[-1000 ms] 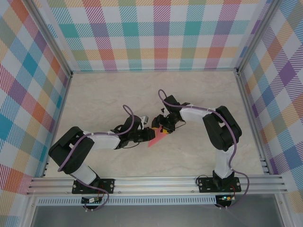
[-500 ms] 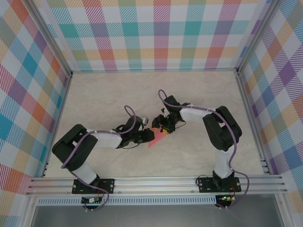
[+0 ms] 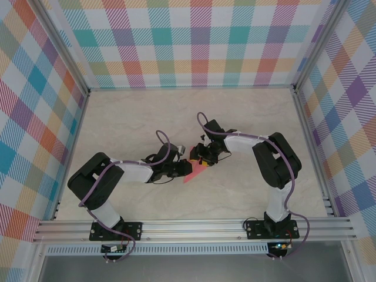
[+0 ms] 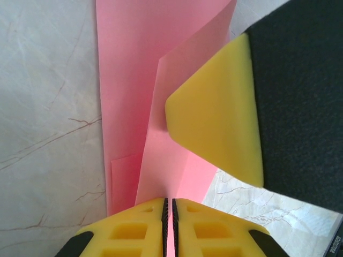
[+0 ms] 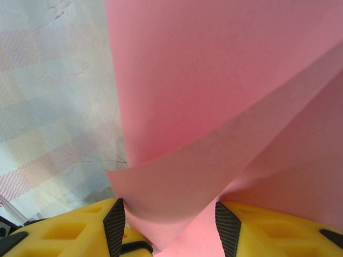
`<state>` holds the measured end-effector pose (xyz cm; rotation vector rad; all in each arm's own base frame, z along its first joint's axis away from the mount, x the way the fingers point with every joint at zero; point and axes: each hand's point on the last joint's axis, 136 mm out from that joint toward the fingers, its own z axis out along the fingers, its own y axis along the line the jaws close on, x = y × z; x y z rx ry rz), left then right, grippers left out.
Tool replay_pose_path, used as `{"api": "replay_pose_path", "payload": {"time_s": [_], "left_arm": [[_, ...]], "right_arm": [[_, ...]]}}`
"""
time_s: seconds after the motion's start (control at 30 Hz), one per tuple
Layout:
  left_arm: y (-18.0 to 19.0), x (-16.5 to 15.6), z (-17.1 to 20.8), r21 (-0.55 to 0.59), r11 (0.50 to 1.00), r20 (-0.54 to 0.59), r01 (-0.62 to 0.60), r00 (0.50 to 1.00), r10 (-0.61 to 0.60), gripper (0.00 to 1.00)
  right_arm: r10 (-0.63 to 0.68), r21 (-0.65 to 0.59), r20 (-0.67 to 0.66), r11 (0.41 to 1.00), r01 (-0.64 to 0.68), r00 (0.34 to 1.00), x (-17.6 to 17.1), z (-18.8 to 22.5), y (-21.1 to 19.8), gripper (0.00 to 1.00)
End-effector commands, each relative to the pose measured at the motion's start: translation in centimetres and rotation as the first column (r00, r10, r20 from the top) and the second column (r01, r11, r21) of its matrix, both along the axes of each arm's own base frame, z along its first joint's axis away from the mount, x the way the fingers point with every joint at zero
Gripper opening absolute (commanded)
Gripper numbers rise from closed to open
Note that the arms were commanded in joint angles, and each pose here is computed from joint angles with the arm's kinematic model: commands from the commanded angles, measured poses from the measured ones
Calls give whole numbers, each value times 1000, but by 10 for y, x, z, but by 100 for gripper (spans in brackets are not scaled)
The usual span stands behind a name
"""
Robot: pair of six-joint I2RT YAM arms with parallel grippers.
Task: Fold a paper plane with a square sheet of paper (pick it up from the middle)
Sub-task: Fourth fold the wing at the center of the table.
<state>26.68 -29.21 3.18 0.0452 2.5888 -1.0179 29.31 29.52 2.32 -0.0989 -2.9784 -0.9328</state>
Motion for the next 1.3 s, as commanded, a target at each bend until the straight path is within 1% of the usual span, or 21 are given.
{"api": "replay_pose_path", "payload": {"time_s": [0.0,0.27,0.53,0.73,0.8,0.9,1.07,1.27], "left_arm": [[5,7,-3,26,1000,1,-15,1000,15,13],[7,5,-8,41,999,-15,-21,1000,21,12],[6,6,-3,30,999,-11,-23,1000,23,13],[1,7,21,-35,999,16,-29,999,29,20],[3,9,31,-48,998,34,-45,998,46,22],[12,12,42,-43,995,59,-86,994,89,24],[22,14,48,-43,990,75,-136,987,139,23],[16,15,39,-61,989,46,-132,990,135,18]], "right_arm": [[-44,-235,-83,972,23,996,-20,-55,-42,51],[-44,-251,-97,968,18,994,-20,-59,-43,45],[-49,-291,-116,957,14,992,-21,-67,-48,46],[-58,-322,-132,947,13,990,-23,-73,-53,46],[-59,-331,-133,944,12,989,-23,-75,-54,45],[-63,-340,-137,940,13,989,-24,-77,-56,45],[-65,-350,-141,937,12,988,-25,-79,-57,45],[-69,-369,-145,929,11,987,-25,-82,-60,42]]}}
